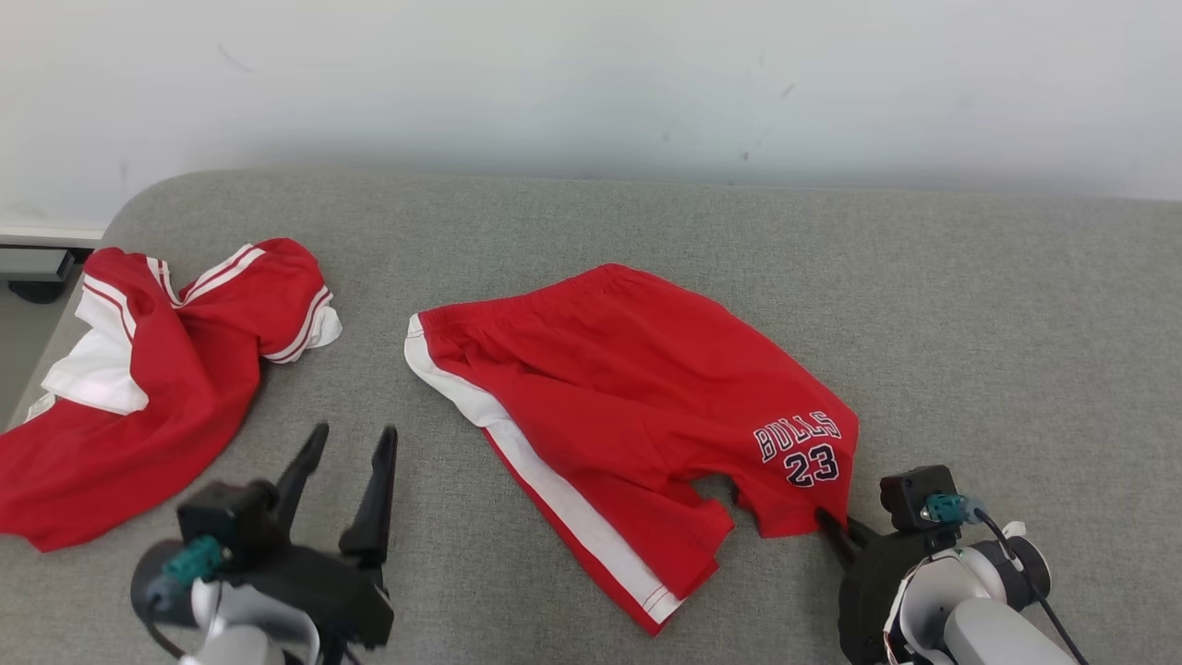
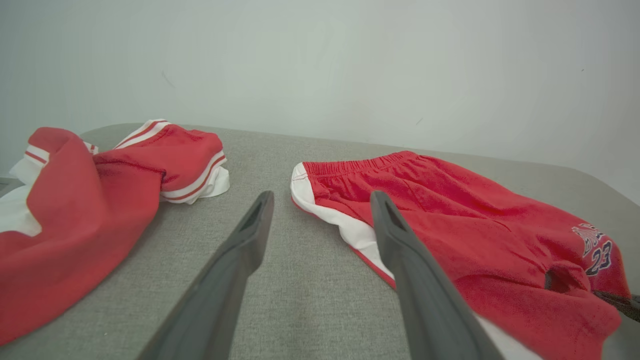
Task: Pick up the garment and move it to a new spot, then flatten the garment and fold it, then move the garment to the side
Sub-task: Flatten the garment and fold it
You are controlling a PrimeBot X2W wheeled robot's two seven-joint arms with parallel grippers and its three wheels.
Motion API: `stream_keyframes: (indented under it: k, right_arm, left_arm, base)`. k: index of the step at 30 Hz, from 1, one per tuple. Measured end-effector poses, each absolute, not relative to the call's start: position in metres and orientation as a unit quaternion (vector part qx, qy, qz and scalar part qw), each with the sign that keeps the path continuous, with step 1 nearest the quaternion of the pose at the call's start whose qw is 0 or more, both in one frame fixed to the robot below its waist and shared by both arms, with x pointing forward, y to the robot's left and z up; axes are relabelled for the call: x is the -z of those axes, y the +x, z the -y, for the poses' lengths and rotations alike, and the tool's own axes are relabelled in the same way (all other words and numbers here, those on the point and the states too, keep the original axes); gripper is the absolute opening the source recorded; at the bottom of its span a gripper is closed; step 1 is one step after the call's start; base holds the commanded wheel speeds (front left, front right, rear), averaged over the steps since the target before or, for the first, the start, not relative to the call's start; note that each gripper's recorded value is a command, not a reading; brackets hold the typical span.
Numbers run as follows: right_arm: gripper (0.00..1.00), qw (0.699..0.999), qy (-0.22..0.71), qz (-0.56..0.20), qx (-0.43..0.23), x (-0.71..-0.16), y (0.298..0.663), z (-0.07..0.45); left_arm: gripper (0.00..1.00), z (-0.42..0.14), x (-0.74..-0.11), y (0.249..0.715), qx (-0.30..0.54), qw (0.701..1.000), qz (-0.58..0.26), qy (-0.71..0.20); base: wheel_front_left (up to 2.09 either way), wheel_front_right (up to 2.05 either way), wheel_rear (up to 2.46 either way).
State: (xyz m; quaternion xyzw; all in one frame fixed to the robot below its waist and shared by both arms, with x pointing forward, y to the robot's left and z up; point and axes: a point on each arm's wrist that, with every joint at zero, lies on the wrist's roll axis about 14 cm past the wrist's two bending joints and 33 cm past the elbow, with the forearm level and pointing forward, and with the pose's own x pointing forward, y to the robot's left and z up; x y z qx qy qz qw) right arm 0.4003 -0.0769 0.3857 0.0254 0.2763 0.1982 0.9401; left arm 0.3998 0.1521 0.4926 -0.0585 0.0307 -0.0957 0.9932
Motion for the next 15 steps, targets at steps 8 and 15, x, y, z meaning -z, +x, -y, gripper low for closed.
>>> stream_keyframes:
  k: [8, 15]
  right_arm:
    - [0.0, 0.947, 0.006, -0.26, -0.187, -0.403, 0.429, 0.093]
    - [0.0, 0.973, -0.062, -0.164, -0.148, -0.487, 0.515, 0.141]
  left_arm:
    - [1.0, -0.151, -0.483, 0.389, 0.092, 0.993, -0.041, -0.056]
    - [1.0, -0.135, -0.491, 0.387, 0.097, 0.992, -0.029, -0.081]
  base:
    - [0.0, 0.0, 0.0]
    - [0.0, 0.0, 0.0]
